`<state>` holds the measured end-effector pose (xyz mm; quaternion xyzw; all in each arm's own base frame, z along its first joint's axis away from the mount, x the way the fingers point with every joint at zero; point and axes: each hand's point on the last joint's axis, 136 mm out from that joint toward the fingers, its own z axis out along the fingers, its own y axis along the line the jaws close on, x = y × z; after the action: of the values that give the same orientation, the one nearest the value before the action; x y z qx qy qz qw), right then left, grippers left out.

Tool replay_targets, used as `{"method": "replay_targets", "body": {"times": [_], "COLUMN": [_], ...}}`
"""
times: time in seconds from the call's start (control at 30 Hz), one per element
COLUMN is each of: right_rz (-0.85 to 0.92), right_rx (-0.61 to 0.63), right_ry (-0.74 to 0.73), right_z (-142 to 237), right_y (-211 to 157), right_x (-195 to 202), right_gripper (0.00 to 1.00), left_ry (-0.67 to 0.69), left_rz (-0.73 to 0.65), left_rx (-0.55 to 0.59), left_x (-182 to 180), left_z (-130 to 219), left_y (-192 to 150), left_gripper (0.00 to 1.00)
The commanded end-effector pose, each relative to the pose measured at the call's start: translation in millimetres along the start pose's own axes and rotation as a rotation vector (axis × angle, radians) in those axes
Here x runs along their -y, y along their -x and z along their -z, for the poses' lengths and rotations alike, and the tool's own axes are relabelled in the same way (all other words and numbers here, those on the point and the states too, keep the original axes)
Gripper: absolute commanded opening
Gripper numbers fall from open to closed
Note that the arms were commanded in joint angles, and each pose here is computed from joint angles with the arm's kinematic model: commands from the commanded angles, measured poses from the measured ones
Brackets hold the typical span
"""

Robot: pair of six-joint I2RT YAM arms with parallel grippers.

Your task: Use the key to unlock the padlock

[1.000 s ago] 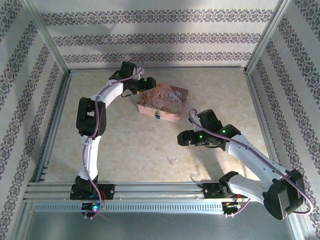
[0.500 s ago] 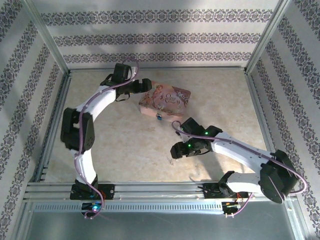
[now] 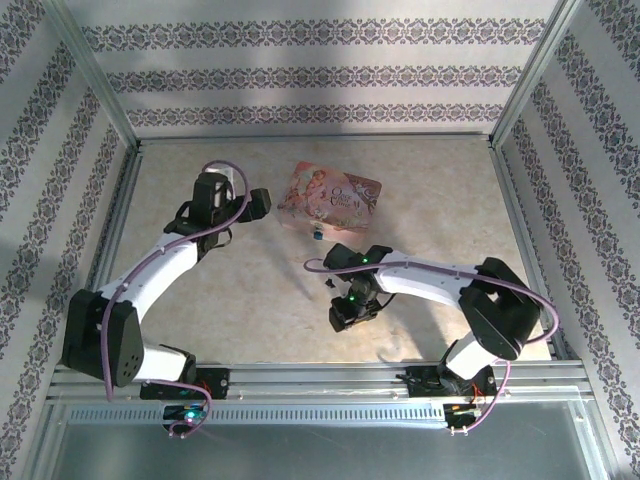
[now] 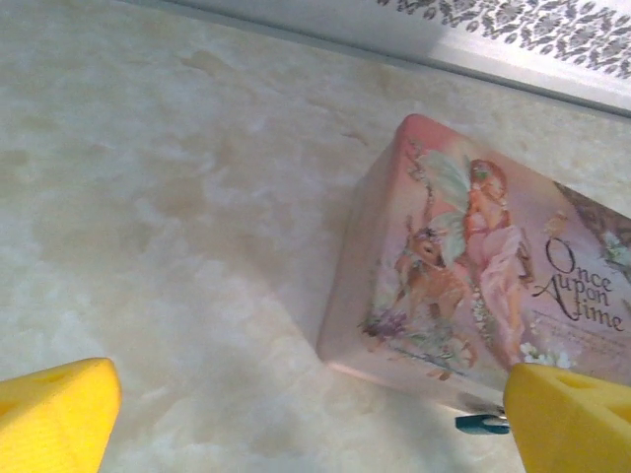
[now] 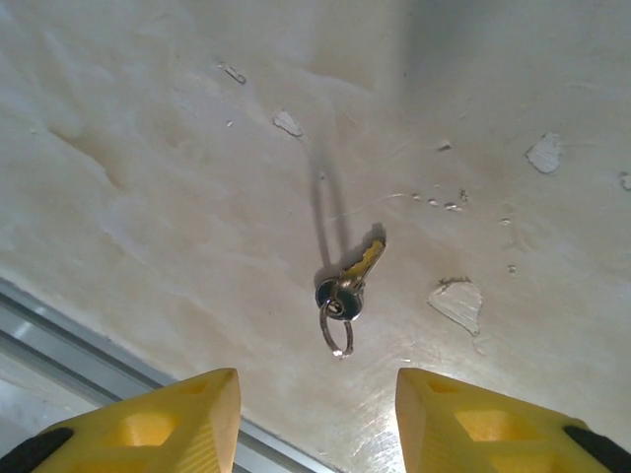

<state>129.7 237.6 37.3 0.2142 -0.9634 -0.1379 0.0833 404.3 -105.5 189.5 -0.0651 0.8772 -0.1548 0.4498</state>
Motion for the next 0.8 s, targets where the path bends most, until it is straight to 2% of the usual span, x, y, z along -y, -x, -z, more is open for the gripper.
{"method": "replay_targets", "body": {"times": [0.0,0.77], "right_rz": [0.026,0.029], "right_rx": [-0.029,-0.058], "right_ry": [-0.046,-0.099], "right_z": [-1,-26], "right_y": [0,10], "right_x": [3,10], "right_gripper": [0.43,0.25], "left_ry": [0.031,0.046], "left_rz": [-0.007,-0.021], "left_rx": [0.088,0.114], "left_x": [-3,-4], "left_z": [14,17], "left_y": [19,27], "left_gripper": [0.99,0.99]}}
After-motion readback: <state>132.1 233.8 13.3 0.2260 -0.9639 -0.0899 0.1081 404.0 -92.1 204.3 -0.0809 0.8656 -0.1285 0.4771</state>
